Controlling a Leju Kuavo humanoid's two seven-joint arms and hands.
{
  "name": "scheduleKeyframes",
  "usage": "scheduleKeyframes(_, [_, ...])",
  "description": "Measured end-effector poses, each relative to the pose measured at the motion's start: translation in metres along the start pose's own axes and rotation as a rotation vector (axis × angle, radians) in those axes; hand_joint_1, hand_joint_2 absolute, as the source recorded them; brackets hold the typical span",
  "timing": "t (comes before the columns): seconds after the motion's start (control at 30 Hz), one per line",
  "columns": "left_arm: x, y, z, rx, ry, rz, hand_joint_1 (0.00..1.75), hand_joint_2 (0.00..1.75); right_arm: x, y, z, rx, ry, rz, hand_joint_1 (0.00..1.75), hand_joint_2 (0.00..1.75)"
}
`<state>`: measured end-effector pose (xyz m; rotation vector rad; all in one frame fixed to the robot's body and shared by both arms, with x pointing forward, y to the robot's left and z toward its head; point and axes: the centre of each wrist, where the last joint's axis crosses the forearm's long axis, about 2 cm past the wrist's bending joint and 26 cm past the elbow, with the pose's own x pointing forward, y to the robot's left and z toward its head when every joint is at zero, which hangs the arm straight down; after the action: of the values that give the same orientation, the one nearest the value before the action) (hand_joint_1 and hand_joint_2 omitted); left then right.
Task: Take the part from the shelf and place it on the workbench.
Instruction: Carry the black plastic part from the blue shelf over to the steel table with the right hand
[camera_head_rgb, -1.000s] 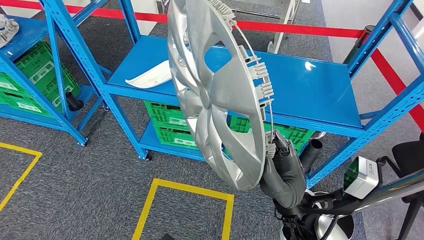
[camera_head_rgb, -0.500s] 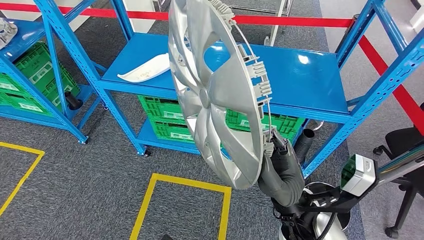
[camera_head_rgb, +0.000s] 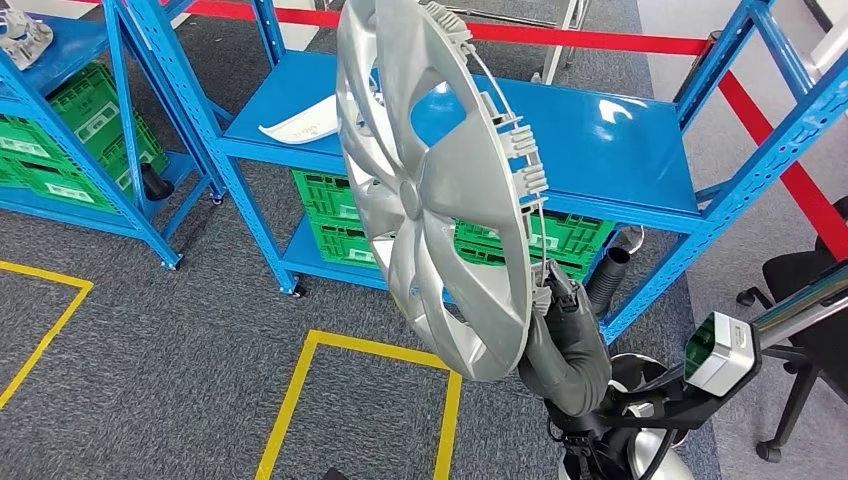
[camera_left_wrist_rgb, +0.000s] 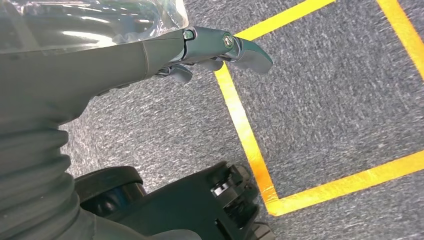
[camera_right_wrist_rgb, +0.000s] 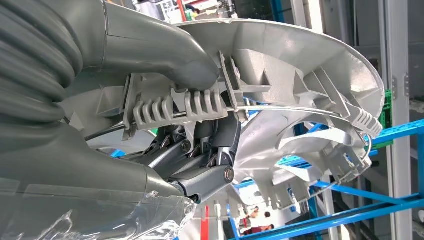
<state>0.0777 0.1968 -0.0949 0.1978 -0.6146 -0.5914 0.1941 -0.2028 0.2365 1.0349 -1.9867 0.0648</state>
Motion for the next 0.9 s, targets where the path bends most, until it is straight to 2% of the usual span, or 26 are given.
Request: scheduleKeyframes(0.9, [0.0014,-0.0003,-0.0002,0.0,-0.002,0.003,0.0,1.75,0.0003,-0.0005,-0.0002,-0.005,0.001,0.0,1.75,1.75])
